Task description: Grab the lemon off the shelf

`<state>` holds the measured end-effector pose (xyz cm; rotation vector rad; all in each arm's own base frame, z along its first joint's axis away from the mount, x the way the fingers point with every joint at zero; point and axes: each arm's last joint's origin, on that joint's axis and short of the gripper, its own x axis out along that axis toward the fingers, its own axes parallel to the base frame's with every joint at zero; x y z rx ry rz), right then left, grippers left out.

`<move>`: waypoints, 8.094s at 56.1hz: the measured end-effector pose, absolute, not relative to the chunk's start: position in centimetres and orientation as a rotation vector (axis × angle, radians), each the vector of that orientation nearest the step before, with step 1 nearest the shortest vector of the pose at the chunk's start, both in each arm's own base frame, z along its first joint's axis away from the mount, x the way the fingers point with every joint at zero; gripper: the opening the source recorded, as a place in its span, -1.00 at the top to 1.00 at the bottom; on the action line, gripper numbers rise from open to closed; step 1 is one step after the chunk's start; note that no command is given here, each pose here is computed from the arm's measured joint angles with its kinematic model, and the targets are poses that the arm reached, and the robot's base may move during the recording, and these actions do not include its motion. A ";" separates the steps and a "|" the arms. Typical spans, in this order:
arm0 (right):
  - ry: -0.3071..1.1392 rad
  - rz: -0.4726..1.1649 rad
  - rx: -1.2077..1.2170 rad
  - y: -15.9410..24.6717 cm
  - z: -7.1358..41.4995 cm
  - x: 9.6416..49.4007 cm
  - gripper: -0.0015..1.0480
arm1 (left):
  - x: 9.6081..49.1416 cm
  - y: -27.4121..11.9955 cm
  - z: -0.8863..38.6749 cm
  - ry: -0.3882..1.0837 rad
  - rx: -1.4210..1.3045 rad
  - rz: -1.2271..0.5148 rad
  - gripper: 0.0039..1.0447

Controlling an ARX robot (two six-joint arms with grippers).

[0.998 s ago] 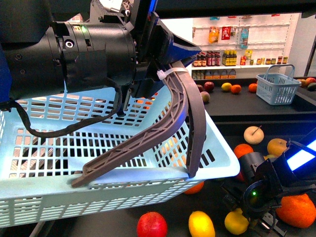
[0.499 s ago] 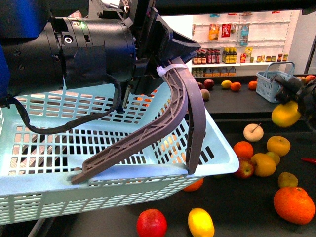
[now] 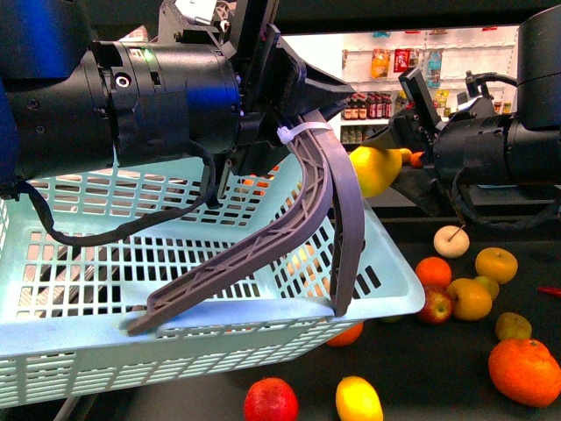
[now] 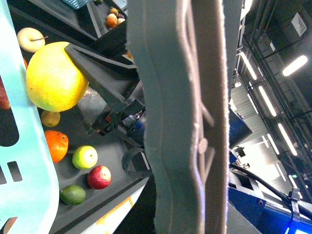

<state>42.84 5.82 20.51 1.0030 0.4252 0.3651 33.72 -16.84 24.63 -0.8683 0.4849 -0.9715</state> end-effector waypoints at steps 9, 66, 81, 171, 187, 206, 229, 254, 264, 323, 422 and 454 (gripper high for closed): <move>0.434 0.408 0.988 6.9 20.4 42.4 0.12 | 33.7 -16.8 24.6 0.485 -0.868 -0.972 0.86; 0.303 0.272 0.778 3.6 19.0 44.5 -0.86 | 33.7 -16.8 24.6 0.487 -0.871 -0.970 0.86; 0.485 -0.174 0.399 -2.2 7.8 47.4 -0.86 | 33.7 -16.9 24.6 0.488 -0.871 -0.973 0.86; 0.801 0.252 -0.105 11.3 -7.6 45.5 -0.86 | 33.7 -16.8 24.6 0.487 -0.871 -0.970 0.86; 0.836 0.250 -0.123 11.2 -8.8 45.3 -0.86 | 33.7 -16.8 24.6 0.487 -0.871 -0.971 0.86; 0.835 0.248 -0.140 11.1 -8.9 45.3 -0.52 | 33.7 -16.8 24.6 0.487 -0.871 -0.971 0.86; 0.837 0.131 -0.220 8.9 -7.4 45.1 -0.52 | 33.7 -16.8 24.6 0.488 -0.871 -0.971 0.86; 0.448 -0.197 0.046 -2.0 9.5 45.1 -0.52 | 33.7 -16.8 24.6 0.488 -0.870 -0.972 0.86; 0.317 0.080 0.444 -0.2 15.8 41.1 -0.52 | 33.7 -16.8 24.6 0.487 -0.871 -0.971 0.86; 0.369 0.574 0.528 9.5 17.5 35.8 -0.86 | 33.7 -16.9 24.6 0.489 -0.872 -0.972 0.86; -0.007 -0.001 0.002 0.0 16.8 9.7 -0.15 | 33.8 -16.9 24.5 0.491 -0.874 -0.969 0.87; -0.008 0.000 0.002 0.0 16.8 9.7 -0.86 | 35.8 -14.1 25.3 0.307 -1.139 -0.637 0.87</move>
